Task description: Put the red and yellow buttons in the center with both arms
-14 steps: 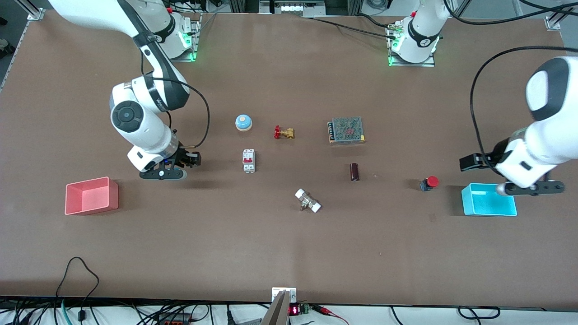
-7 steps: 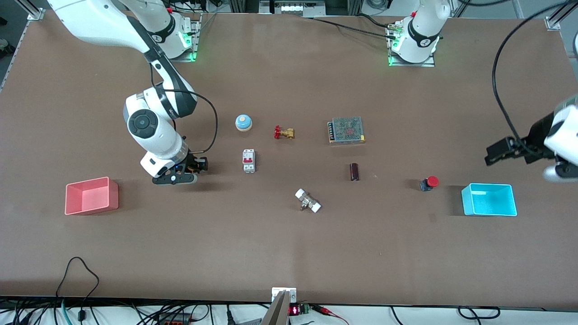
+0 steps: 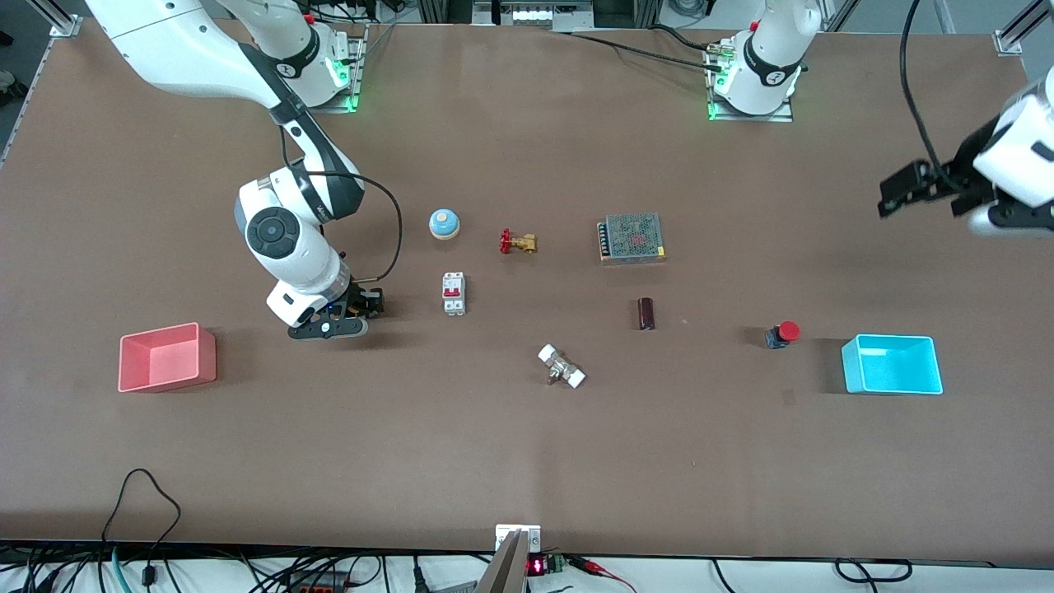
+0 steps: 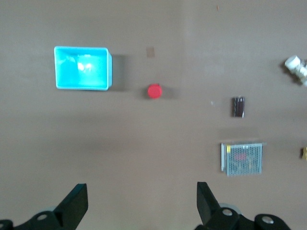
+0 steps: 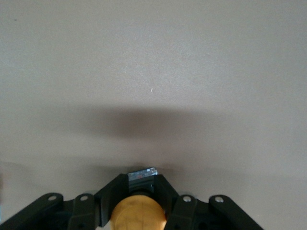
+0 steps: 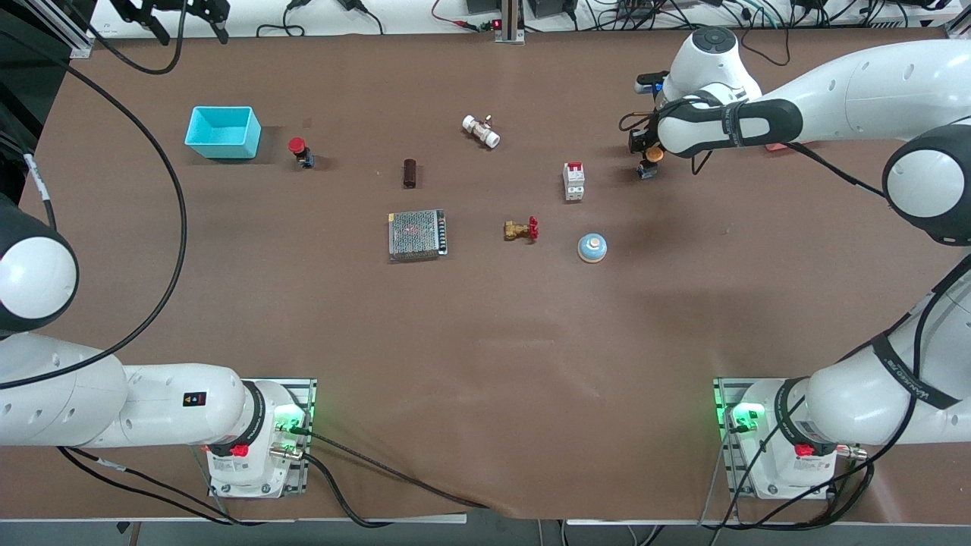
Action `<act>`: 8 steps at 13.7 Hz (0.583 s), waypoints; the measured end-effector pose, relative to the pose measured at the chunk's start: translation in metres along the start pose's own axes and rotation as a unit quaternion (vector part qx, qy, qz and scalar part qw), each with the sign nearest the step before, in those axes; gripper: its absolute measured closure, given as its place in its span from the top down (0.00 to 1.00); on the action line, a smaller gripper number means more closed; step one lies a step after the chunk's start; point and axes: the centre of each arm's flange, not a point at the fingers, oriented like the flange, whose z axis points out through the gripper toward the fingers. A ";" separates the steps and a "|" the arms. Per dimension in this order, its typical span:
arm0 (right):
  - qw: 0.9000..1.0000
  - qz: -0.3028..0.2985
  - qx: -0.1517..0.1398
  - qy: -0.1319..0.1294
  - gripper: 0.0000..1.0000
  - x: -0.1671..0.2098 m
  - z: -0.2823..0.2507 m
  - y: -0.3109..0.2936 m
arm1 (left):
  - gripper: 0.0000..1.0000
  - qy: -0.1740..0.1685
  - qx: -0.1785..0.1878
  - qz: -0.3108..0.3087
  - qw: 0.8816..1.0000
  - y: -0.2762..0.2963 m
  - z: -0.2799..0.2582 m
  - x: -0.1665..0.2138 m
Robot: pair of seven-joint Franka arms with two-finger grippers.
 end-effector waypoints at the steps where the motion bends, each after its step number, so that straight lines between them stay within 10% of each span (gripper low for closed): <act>1: 1.000 0.000 0.000 0.000 0.32 0.000 0.000 0.000 | 1.00 0.000 0.000 0.002 1.000 0.000 -0.001 -0.001; 8: 1.000 0.000 0.000 0.000 0.36 0.000 0.000 0.000 | 1.00 -0.002 0.000 0.004 1.000 0.000 0.001 0.000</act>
